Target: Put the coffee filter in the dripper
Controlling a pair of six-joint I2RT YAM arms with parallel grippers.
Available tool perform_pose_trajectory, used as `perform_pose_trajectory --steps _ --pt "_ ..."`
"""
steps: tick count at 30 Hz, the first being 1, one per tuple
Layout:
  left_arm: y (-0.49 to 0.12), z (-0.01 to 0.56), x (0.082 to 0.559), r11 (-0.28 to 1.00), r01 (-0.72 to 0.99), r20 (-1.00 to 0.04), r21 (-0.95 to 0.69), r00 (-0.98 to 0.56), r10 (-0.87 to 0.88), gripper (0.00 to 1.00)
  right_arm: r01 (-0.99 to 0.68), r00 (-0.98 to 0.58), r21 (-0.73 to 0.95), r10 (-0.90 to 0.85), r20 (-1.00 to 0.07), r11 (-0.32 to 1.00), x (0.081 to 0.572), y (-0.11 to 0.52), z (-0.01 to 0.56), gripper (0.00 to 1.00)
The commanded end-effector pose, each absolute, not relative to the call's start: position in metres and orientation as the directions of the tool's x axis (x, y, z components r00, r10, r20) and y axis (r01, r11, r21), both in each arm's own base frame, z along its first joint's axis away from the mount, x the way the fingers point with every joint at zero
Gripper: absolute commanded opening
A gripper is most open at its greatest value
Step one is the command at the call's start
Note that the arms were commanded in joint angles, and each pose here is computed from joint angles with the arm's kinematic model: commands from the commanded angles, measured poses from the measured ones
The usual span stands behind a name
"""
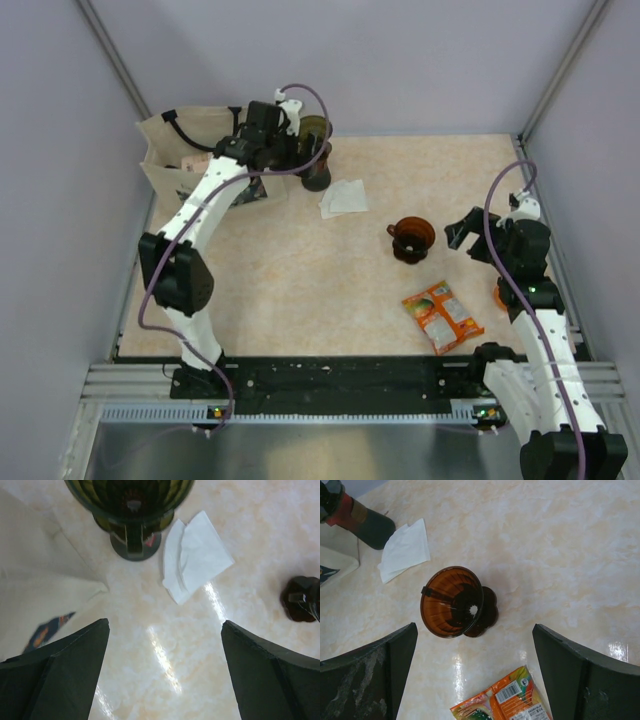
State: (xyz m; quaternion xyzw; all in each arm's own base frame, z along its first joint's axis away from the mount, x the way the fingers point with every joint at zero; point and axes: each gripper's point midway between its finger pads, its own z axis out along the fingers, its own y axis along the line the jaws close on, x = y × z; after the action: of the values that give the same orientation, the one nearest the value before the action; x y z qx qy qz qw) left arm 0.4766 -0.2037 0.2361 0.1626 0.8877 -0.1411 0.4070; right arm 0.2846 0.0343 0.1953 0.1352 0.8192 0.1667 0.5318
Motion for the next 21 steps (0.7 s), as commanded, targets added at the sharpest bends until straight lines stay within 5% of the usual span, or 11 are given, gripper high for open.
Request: perform_pose_trajectory --steps 1,9,18,21 --pt "-0.203 0.298 0.439 0.876 0.438 -0.879 -0.201 -0.476 0.036 0.99 -0.012 -0.363 0.411 0.379 -0.851 0.912 0.291 0.038 0.21 0.99" --pt "-0.16 0.272 0.354 0.887 0.282 -0.882 -0.366 -0.409 -0.234 0.99 -0.142 -0.367 0.331 0.26 -0.893 0.933 0.292 0.075 0.229 0.99" --pt "-0.096 0.192 0.304 0.93 -0.041 -0.838 -0.366 -0.418 -0.349 0.99 -0.43 -0.239 -0.224 -0.349 -0.906 0.875 0.342 0.199 0.213 0.99" --pt "-0.073 0.176 0.294 0.922 -0.167 -0.833 -0.348 -0.397 -0.386 0.99 -0.497 -0.187 -0.297 -0.434 -0.881 0.816 0.365 0.246 0.196 0.98"
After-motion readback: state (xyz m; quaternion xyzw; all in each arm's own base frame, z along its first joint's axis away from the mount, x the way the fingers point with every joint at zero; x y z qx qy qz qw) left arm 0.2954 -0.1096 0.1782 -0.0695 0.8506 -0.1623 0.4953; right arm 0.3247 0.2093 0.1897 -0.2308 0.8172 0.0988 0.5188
